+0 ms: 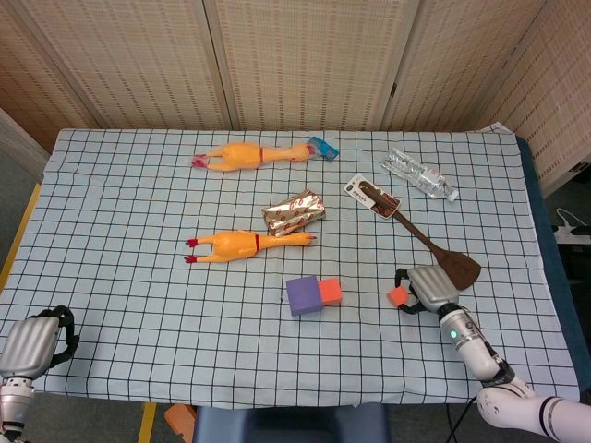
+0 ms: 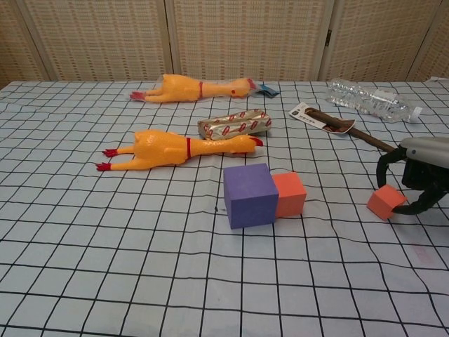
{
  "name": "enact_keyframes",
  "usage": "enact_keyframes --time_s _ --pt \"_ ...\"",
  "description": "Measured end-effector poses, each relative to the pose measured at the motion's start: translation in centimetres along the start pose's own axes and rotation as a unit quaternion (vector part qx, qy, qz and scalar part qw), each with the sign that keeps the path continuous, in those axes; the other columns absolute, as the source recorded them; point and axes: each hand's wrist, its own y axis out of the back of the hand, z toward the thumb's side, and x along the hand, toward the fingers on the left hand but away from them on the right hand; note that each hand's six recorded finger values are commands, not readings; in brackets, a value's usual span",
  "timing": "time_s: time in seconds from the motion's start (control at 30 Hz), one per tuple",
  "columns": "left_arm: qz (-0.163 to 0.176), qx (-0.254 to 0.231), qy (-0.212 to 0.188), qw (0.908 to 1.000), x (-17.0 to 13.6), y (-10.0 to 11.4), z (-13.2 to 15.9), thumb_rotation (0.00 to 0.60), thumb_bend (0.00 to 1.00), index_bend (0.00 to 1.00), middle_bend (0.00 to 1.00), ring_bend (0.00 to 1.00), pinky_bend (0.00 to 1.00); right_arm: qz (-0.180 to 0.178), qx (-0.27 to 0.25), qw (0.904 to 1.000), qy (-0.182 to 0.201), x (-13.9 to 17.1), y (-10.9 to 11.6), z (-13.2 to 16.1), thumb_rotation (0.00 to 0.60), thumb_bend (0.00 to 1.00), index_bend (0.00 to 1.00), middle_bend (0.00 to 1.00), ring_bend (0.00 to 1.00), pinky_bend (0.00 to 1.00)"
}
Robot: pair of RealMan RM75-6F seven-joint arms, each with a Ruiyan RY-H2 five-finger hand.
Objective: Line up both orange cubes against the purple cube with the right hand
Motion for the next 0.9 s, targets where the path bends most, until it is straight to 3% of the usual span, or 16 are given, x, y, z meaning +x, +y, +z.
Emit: enact_keyframes --time_s 0.33,0.9 --pt "-0.001 0.000 0.000 1.0000 0.0 0.0 0.0 0.600 0.41 0.27 0.38 0.40 0.51 -0.012 -0.042 0.9986 0.029 -1.3 -0.2 2.9 0.600 0.13 0.53 0.95 0.87 0.91" --pt "-0.001 -0.003 0.001 1.0000 0.0 0.0 -0.1 0.600 0.41 0.27 0.38 0.40 0.51 -0.020 -0.080 0.9955 0.048 -4.4 -1.2 6.1 0.600 0.13 0.53 0.96 0.88 0.91"
